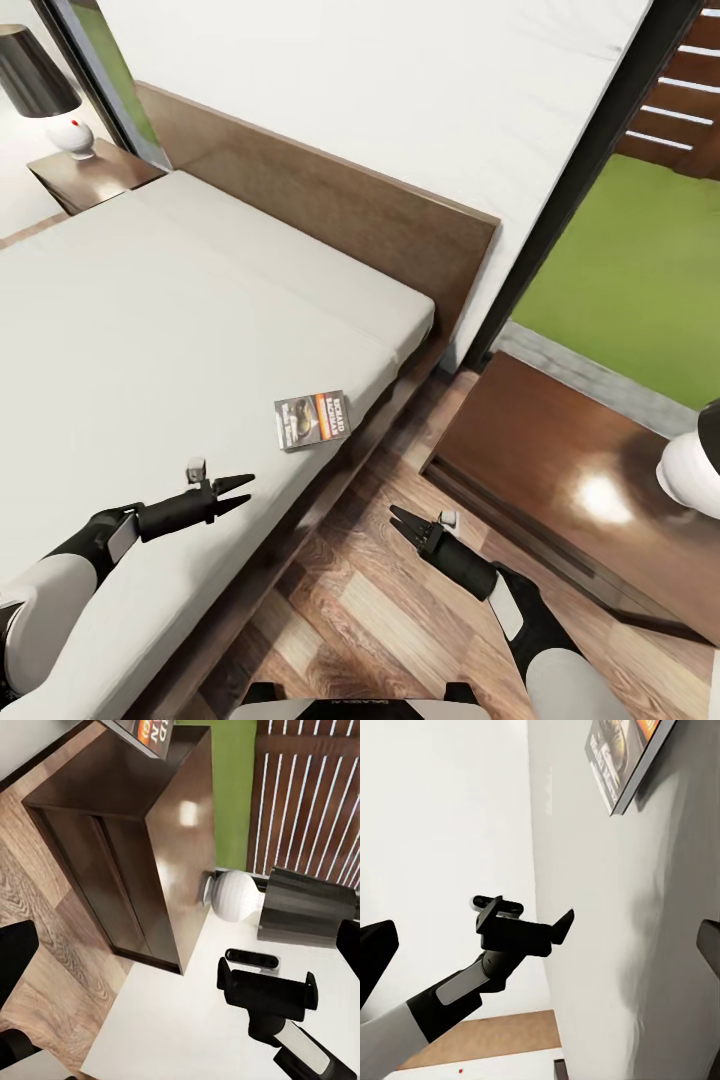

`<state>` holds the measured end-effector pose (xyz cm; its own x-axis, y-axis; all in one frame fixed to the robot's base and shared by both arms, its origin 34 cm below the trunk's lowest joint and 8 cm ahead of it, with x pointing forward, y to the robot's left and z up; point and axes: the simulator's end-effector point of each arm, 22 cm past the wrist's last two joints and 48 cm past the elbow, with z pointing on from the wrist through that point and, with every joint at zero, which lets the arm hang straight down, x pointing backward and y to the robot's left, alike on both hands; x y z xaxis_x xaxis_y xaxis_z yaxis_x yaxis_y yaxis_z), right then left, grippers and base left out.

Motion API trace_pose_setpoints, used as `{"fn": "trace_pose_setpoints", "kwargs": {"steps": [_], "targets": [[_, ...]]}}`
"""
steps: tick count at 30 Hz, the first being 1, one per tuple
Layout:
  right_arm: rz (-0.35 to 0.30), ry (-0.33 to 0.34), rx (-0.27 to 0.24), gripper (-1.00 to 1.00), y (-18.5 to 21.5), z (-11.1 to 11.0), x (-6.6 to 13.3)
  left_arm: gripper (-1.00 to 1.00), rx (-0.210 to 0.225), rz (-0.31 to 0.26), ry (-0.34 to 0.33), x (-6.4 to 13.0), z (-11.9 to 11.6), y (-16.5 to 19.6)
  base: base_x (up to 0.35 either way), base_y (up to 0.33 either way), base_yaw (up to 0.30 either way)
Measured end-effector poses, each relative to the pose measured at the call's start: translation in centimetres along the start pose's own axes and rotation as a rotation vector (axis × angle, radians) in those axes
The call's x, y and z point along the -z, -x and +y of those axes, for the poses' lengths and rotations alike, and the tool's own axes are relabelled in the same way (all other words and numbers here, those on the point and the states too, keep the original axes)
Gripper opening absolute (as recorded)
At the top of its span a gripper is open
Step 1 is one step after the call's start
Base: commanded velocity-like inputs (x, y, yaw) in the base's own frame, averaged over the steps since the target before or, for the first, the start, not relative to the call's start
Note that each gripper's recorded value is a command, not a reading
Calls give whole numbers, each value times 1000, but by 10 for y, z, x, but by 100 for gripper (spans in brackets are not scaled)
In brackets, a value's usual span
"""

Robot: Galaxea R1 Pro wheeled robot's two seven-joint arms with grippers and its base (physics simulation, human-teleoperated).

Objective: In the bedroom, move the book from the bed onto either nightstand, and place the two sandals side by side next to the bed.

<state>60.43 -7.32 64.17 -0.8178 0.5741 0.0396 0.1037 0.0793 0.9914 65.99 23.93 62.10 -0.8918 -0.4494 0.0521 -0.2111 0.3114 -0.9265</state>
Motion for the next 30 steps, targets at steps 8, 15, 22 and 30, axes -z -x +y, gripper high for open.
{"fn": "trace_pose_setpoints", "kwargs": {"steps": [8,15,22,30], "targets": [[4,-156,4,100,0,-34,2,100,5,8,-15,-9,-4,-5,0,0,0],[4,-276,6,100,0,-60,8,100,2,23,-8,-11,-2,-9,0,0,0],[-27,-290,68,100,9,-63,9,100,0,36,-2,-13,-1,-13,0,0,0],[-150,-413,41,100,39,-86,18,100,2,40,-9,-17,-3,-15,0,0,0]]}}
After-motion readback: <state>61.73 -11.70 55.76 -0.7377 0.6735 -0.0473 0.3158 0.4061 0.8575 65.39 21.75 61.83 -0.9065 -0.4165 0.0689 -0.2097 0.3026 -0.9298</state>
